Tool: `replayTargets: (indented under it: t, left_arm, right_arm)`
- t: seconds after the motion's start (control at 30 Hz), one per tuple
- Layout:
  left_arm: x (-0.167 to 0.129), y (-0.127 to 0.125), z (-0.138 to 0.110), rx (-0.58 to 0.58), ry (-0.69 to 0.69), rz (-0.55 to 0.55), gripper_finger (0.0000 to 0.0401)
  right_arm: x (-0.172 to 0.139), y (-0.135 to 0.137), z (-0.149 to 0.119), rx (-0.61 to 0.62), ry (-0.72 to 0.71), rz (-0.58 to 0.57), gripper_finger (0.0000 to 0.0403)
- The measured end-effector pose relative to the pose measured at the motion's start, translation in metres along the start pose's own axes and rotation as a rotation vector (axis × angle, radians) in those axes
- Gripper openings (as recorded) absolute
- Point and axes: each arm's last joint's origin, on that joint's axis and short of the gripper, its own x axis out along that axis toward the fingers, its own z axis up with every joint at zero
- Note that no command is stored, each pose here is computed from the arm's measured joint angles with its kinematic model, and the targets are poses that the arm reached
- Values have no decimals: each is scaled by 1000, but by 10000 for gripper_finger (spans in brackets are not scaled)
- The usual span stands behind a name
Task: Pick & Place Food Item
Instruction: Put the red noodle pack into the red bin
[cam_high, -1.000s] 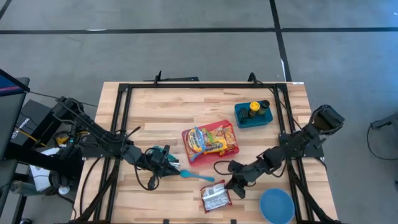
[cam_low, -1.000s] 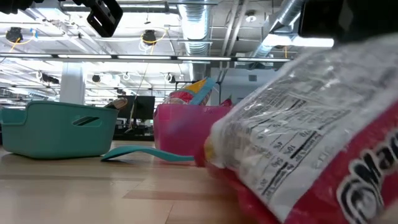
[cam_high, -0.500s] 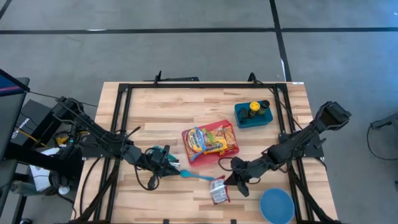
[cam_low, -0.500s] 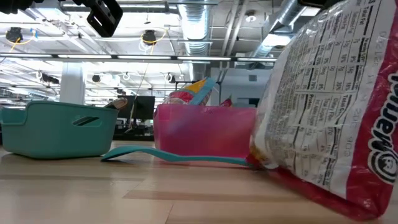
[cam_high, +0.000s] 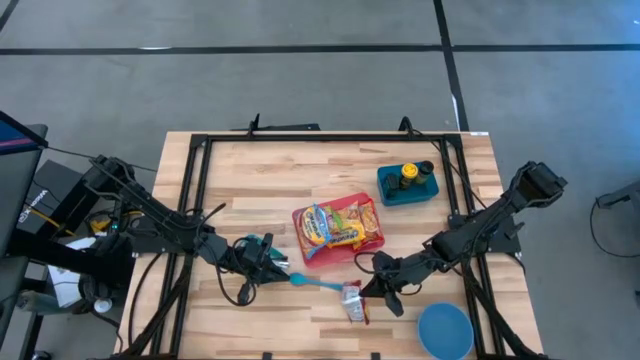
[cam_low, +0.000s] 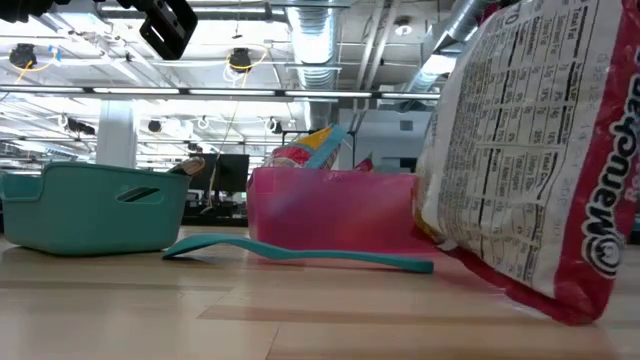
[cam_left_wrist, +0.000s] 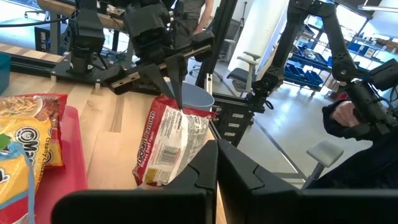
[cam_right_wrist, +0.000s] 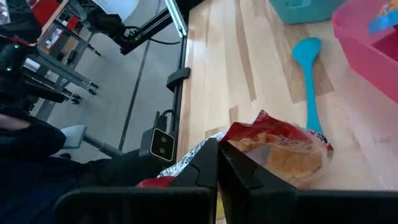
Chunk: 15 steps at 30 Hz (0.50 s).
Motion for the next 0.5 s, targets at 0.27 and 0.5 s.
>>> replayTargets:
  t: [0.27, 0.5]
  left_arm:
    - [0, 0, 0, 0, 0, 0, 0]
    - [0, 0, 0, 0, 0, 0, 0]
  right_arm:
    - [0, 1, 6, -21, -41, 38, 0]
    - [1, -1, 10, -29, -60, 37, 0]
